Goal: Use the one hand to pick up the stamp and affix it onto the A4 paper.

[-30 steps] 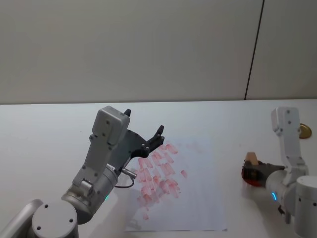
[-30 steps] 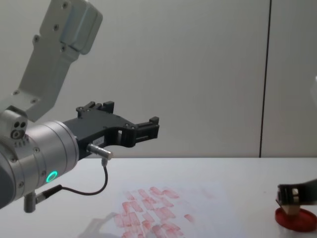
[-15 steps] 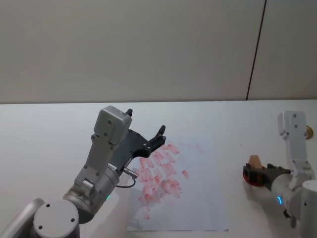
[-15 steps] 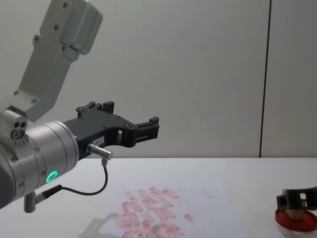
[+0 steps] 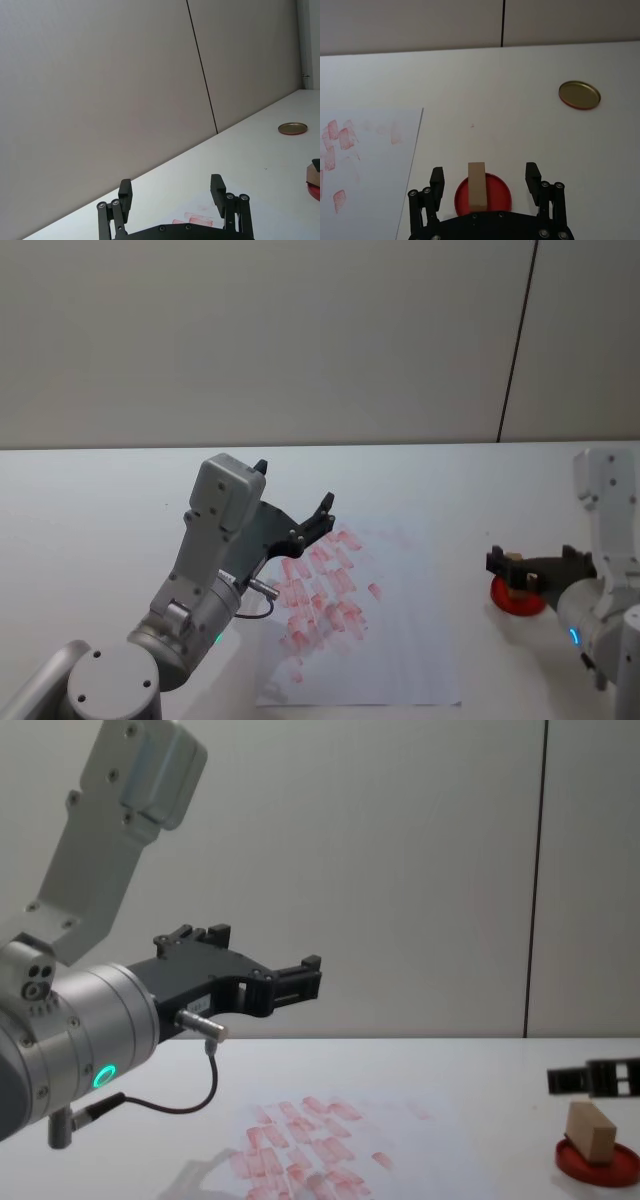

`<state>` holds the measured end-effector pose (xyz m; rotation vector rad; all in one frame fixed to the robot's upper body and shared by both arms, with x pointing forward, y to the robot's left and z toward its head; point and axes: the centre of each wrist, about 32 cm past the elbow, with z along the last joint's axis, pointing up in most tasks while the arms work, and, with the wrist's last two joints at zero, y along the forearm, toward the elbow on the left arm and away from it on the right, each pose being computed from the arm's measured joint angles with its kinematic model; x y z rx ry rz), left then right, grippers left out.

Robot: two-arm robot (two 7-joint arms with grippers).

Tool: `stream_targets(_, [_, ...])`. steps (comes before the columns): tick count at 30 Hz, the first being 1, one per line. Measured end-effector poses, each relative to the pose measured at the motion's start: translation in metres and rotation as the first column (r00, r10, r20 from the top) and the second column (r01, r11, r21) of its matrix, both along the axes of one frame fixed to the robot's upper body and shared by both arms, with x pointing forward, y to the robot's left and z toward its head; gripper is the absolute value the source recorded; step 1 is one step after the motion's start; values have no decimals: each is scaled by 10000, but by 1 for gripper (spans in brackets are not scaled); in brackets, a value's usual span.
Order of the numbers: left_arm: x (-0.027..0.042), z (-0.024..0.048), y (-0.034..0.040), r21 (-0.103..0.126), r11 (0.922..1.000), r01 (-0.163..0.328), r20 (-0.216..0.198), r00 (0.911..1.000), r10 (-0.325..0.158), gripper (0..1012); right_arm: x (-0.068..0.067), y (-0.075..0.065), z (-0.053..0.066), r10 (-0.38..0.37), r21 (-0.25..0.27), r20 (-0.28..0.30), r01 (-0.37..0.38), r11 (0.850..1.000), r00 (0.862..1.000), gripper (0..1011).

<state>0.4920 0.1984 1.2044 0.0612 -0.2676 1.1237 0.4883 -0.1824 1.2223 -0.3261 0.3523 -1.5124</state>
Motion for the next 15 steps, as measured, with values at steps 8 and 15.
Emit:
stream_targets(8, [0,0,0,0,10000,0,0,10000,0,993,-128,-54,28,138,-277,1133,-107,9996,9935,1001])
stream_targets(15, [0,0,0,0,10000,0,-1,10000,0,993,-240,-119,16,347,-579,2142,-228,9981,9762,1001])
